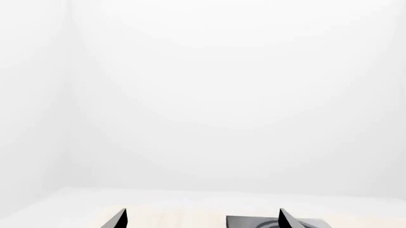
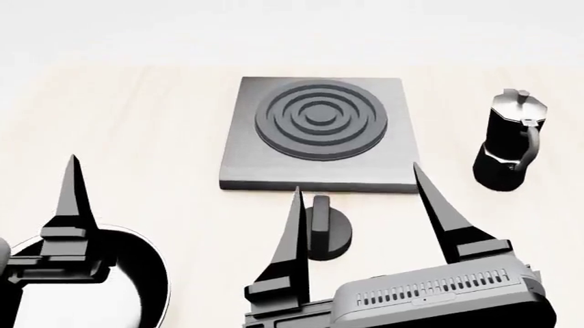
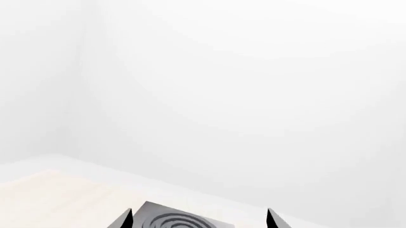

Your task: Turn on the stove.

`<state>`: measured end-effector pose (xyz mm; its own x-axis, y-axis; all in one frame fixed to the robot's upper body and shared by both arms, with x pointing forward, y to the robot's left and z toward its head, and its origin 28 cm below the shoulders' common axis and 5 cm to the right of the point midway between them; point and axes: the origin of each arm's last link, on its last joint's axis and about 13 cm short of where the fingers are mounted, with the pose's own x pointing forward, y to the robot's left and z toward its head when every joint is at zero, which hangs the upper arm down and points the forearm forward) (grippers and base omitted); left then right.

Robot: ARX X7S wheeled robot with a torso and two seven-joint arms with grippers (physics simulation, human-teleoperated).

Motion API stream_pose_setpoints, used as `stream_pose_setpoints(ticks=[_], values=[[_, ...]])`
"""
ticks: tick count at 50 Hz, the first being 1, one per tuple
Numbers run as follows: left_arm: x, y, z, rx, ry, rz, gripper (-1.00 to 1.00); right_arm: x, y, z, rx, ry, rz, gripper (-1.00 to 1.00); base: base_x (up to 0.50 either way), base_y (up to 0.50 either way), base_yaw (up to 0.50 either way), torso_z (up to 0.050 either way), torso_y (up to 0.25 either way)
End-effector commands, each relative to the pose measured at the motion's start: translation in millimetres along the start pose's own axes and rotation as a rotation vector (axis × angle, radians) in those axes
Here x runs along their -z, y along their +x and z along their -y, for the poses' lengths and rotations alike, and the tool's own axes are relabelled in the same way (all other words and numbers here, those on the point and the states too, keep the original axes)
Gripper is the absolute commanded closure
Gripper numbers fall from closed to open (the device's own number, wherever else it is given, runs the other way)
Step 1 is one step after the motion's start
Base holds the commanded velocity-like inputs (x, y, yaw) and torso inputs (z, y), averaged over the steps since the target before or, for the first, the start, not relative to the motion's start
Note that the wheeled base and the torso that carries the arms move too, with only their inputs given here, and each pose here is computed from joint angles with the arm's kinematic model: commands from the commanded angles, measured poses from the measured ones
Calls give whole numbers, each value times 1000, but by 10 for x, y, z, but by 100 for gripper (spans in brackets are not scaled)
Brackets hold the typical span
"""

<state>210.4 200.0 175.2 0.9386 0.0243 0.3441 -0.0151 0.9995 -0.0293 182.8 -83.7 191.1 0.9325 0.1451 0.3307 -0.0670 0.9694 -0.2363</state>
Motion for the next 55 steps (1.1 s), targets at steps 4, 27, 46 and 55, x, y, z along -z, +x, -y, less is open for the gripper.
stream_pose_setpoints(ticks=[4,27,46,55], values=[[0,-3,3,2,0,0,-100,-2,-3,3,0,1,1,-100,200,0,0,0,0],[-4,-1,0,0,0,1,-100,-3,1,-3,0,3,2,-100,200,0,0,0,1],[-8,-3,2,1,-3,1,-100,63,28,-8,1,24,-20,-100,155,0,0,0,0],[-14,-8,-2,1,-5,3,-100,166,43,-23,-3,65,-88,-100,0,0,0,0,0]])
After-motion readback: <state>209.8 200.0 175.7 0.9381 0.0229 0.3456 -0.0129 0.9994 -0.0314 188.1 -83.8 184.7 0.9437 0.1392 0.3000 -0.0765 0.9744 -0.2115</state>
